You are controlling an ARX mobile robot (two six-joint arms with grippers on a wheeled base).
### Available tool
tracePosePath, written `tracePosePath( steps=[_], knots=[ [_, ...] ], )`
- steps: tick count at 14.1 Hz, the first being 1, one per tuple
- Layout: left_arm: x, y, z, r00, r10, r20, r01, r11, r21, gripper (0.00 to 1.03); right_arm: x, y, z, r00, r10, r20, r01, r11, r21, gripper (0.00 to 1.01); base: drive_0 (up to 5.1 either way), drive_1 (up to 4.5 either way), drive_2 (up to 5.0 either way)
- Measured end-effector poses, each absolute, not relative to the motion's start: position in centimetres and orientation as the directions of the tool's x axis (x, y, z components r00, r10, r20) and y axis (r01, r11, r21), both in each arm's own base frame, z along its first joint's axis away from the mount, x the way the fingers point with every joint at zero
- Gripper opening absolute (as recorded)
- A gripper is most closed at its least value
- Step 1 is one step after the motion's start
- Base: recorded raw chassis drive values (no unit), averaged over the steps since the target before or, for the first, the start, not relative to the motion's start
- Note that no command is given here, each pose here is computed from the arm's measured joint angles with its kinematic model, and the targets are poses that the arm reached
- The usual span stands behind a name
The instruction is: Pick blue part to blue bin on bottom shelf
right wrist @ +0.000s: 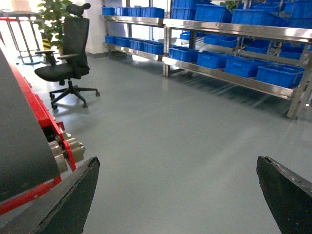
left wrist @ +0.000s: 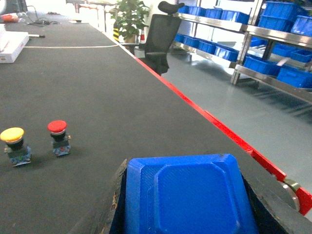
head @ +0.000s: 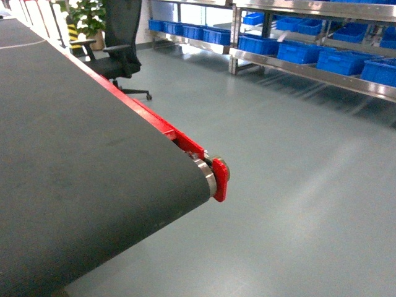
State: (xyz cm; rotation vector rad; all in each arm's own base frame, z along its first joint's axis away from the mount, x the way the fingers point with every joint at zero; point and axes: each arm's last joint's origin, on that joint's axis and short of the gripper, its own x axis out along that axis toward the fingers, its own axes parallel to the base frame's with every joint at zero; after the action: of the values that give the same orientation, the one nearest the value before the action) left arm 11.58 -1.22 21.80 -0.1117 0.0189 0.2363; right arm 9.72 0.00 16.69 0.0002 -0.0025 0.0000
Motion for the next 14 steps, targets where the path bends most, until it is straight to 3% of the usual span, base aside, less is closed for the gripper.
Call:
tracePosePath(
  steps=[14],
  knots=[
    [11.58, -1.22, 21.79, 0.972, 0.232, -0.032, -0.234, 0.966, -0.108, 0.44, 9.72, 0.00, 16.69, 1.000, 0.000, 0.002, 0.000, 1.000, 0.000, 0.98, -1.6, -1.57, -1.6]
  ],
)
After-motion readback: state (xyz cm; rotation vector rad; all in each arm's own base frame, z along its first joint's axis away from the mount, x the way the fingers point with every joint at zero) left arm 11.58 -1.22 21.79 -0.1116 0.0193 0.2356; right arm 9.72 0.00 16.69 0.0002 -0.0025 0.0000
